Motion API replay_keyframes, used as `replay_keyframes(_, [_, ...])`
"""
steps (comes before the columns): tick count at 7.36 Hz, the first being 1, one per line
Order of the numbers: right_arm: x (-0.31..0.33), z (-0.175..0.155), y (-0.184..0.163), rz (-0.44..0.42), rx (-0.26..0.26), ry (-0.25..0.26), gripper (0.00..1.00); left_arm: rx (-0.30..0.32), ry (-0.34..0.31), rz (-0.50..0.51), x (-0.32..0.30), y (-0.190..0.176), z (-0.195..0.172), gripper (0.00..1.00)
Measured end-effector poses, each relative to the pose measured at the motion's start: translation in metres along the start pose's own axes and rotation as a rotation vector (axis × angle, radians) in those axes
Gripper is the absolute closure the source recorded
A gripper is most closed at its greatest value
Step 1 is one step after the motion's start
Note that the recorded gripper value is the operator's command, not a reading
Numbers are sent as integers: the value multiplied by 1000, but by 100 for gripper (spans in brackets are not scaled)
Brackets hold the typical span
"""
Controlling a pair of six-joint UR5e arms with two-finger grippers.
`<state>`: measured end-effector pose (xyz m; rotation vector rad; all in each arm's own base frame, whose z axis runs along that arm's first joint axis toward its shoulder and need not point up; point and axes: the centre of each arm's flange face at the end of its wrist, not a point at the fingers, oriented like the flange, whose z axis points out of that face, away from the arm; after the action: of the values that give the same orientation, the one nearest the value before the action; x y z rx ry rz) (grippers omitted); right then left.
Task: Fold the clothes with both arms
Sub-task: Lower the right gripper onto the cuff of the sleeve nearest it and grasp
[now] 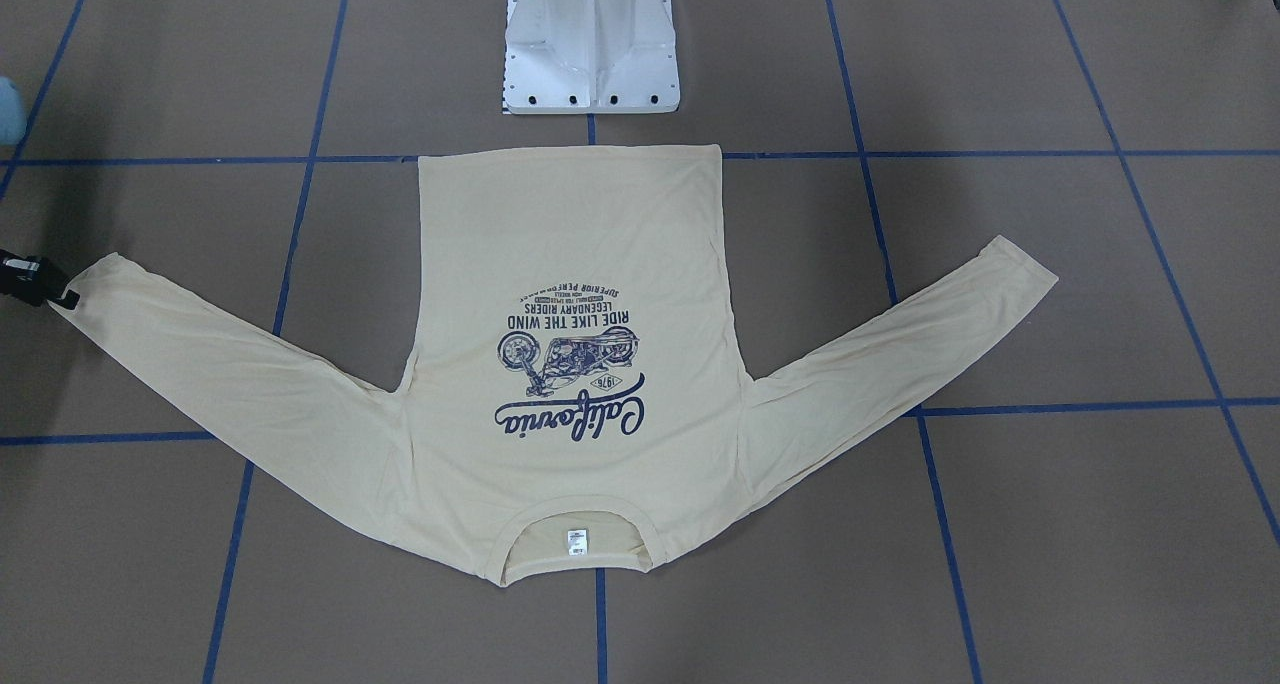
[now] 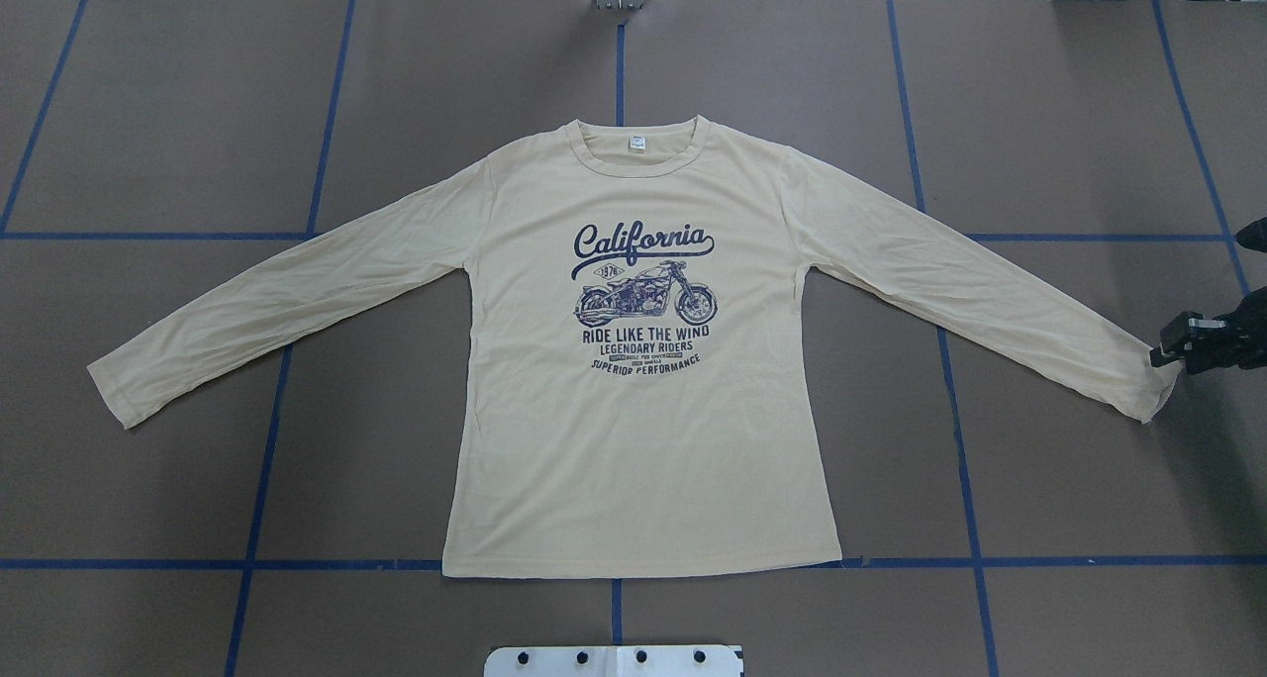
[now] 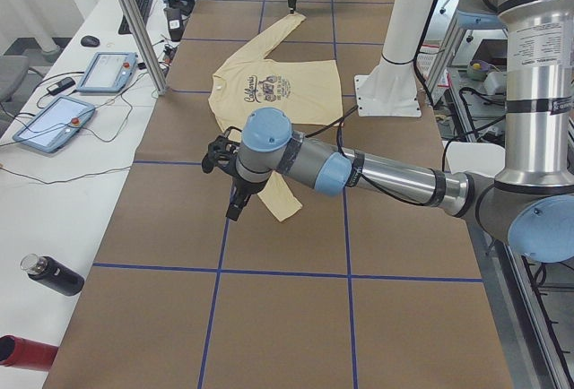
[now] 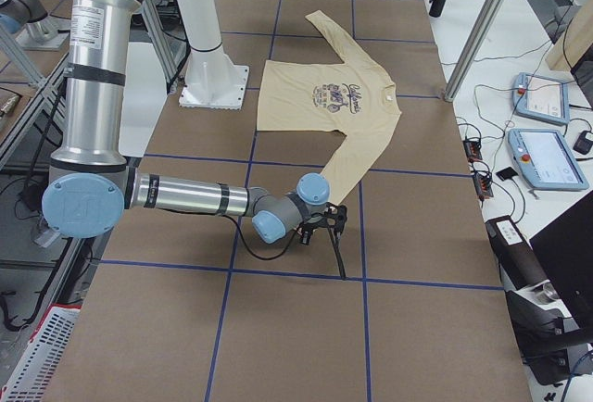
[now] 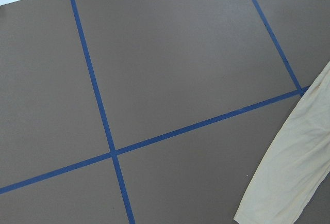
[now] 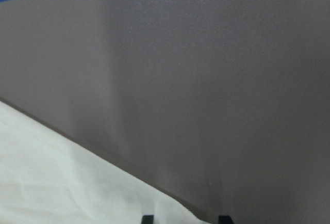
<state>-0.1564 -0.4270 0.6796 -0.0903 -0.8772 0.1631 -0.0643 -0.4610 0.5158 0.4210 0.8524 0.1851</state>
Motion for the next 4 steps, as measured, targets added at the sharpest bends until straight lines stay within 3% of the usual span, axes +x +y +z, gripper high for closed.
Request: replay_keyframes(4, [-3,-9,9,7,-12,-24,100,2,1,2,1,0,-1,0])
